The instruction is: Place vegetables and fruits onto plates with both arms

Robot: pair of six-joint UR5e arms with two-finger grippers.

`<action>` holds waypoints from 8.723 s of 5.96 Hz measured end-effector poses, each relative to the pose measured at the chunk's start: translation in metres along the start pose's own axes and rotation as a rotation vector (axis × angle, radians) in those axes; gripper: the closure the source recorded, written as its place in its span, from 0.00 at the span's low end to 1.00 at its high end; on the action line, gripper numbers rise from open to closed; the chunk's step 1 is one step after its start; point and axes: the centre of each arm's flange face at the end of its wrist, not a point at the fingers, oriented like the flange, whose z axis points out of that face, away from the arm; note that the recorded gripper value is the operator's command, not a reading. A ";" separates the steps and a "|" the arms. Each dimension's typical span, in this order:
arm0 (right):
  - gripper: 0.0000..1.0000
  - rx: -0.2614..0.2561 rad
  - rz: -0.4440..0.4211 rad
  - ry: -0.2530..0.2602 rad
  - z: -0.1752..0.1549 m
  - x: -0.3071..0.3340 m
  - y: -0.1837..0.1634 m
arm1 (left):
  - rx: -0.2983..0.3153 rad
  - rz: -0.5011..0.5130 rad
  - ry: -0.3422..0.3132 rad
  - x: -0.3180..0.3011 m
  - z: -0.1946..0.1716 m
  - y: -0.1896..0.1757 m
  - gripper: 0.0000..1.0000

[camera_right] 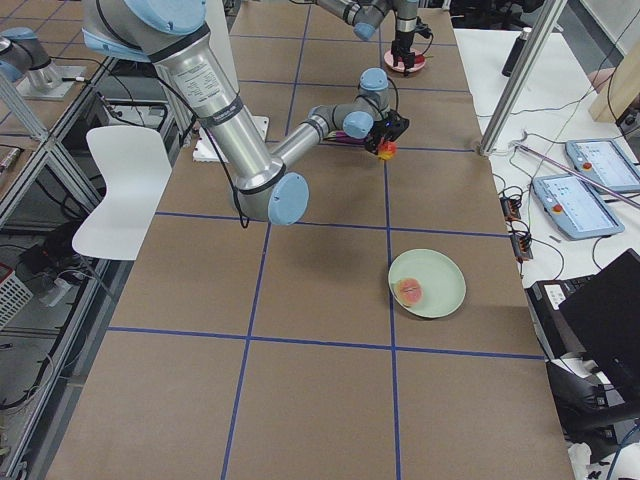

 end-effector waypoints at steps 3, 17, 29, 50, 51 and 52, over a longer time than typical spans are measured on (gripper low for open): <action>1.00 0.074 -0.203 0.091 -0.044 0.069 -0.205 | -0.053 0.092 0.061 0.099 0.026 0.136 0.00; 0.00 0.040 -0.346 0.237 -0.082 0.168 -0.343 | -0.056 0.456 -0.092 0.185 0.109 0.265 1.00; 0.00 -0.085 -0.574 0.111 -0.171 0.260 -0.229 | 0.018 0.142 -0.323 -0.165 0.021 -0.125 0.00; 0.00 -0.165 -0.690 0.152 -0.219 0.407 -0.315 | 0.045 0.438 -0.096 -0.455 -0.201 -0.049 0.00; 0.00 -0.168 -0.686 0.148 -0.218 0.409 -0.316 | 0.043 0.436 -0.097 -0.463 -0.200 -0.038 0.00; 0.00 -0.168 -0.685 0.148 -0.217 0.411 -0.316 | 0.044 0.438 -0.095 -0.468 -0.202 -0.024 0.00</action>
